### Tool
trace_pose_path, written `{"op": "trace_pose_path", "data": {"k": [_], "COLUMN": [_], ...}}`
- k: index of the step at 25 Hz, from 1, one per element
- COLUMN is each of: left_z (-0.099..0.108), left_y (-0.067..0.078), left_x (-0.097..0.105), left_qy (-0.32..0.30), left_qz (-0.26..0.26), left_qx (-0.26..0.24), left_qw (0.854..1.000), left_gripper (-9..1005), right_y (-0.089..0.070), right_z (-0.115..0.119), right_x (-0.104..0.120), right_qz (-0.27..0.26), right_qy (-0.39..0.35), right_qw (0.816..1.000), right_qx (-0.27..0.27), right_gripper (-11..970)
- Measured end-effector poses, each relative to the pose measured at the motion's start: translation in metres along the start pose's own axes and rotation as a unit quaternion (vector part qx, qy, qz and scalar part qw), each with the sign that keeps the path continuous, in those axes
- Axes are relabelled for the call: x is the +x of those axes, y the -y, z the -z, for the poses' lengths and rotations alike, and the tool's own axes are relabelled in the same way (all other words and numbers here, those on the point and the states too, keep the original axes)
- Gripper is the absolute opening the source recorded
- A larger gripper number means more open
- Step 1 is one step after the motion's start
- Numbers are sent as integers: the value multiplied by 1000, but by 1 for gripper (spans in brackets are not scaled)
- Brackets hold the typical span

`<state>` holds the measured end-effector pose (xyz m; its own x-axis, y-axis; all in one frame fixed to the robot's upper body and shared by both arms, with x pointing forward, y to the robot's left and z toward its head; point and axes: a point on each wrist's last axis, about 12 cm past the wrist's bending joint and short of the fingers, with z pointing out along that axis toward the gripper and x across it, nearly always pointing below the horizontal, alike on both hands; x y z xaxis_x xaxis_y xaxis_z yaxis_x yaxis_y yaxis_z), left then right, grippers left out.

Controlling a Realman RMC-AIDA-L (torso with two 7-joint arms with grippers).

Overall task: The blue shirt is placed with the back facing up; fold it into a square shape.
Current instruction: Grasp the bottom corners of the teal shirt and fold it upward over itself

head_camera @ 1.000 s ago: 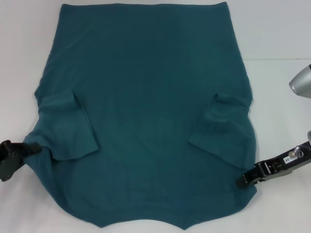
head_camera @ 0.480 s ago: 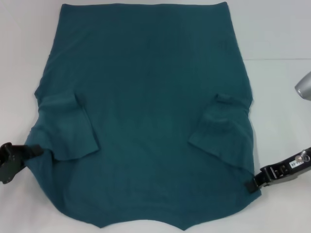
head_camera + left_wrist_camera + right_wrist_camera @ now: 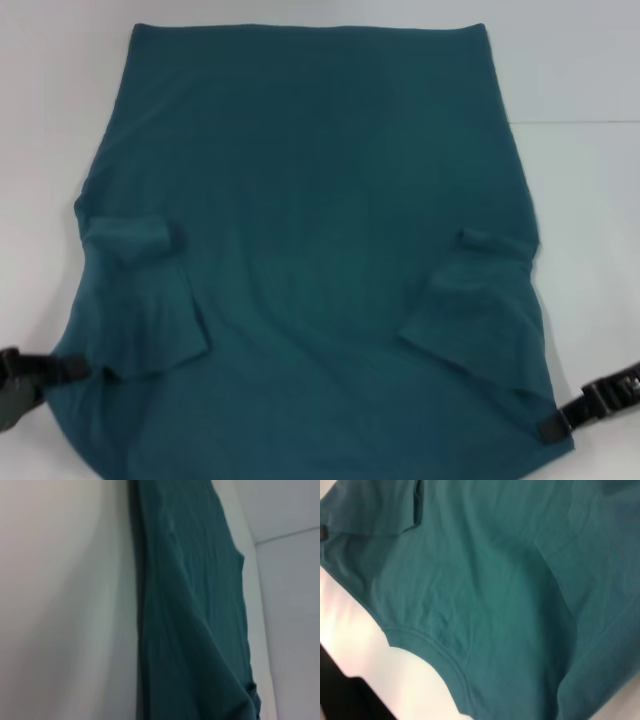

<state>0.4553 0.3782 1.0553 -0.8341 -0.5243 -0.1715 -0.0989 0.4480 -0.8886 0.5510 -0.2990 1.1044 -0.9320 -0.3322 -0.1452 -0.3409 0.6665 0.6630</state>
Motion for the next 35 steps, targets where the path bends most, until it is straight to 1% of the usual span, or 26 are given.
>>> {"op": "trace_pose_path", "data": {"k": [5, 9, 11, 14, 17, 20, 23, 25, 26, 30, 32, 34, 35], "left_z": [16, 19, 17, 0, -23, -44, -55, -63, -71, -86, -99, -112, -123], "left_y": [-3, -3, -1, 7, 19, 34, 47, 57, 64, 75, 82, 87, 90], "left_x": [13, 16, 12, 0, -17, -37, -57, -71, -85, -105, -114, -119, -121], "left_qy": [-21, -27, -27, -35, -34, -18, 12, 27, 41, 69, 85, 96, 104], "left_qz": [11, 12, 10, 3, 0, -5, -12, -19, -28, -42, -54, -66, -76], "left_qx": [-8, -7, -6, 9, 27, 33, 33, 28, 17, -5, -23, -42, -60], "left_qw": [1000, 1000, 1000, 999, 999, 999, 999, 999, 999, 997, 995, 992, 990], "left_gripper": [-1, -2, -2, -2, -1, -1, -1, -1, -1, -2, -2, -2, -2], "right_y": [2, 4, 7, 12, 17, 17, 19, 20, 21, 20, 19, 18, 17], "right_z": [-1, 1, 4, 10, 16, 19, 27, 32, 34, 36, 32, 29, 28], "right_x": [18, 21, 19, 7, -9, -21, -32, -39, -45, -69, -81, -90, -94], "right_qz": [-8, -11, -14, -19, -25, -28, -36, -40, -41, -41, -40, -39, -38], "right_qy": [-27, -22, -1, 60, 129, 185, 241, 275, 291, 338, 356, 369, 373], "right_qw": [999, 999, 1000, 998, 991, 982, 970, 961, 956, 939, 931, 924, 922], "right_qx": [-21, -23, -19, -5, 11, 11, 10, 16, 23, 58, 75, 93, 100], "right_gripper": [50, 50, 50, 50, 50, 50, 49, 49, 49, 50, 50, 49, 49]}}
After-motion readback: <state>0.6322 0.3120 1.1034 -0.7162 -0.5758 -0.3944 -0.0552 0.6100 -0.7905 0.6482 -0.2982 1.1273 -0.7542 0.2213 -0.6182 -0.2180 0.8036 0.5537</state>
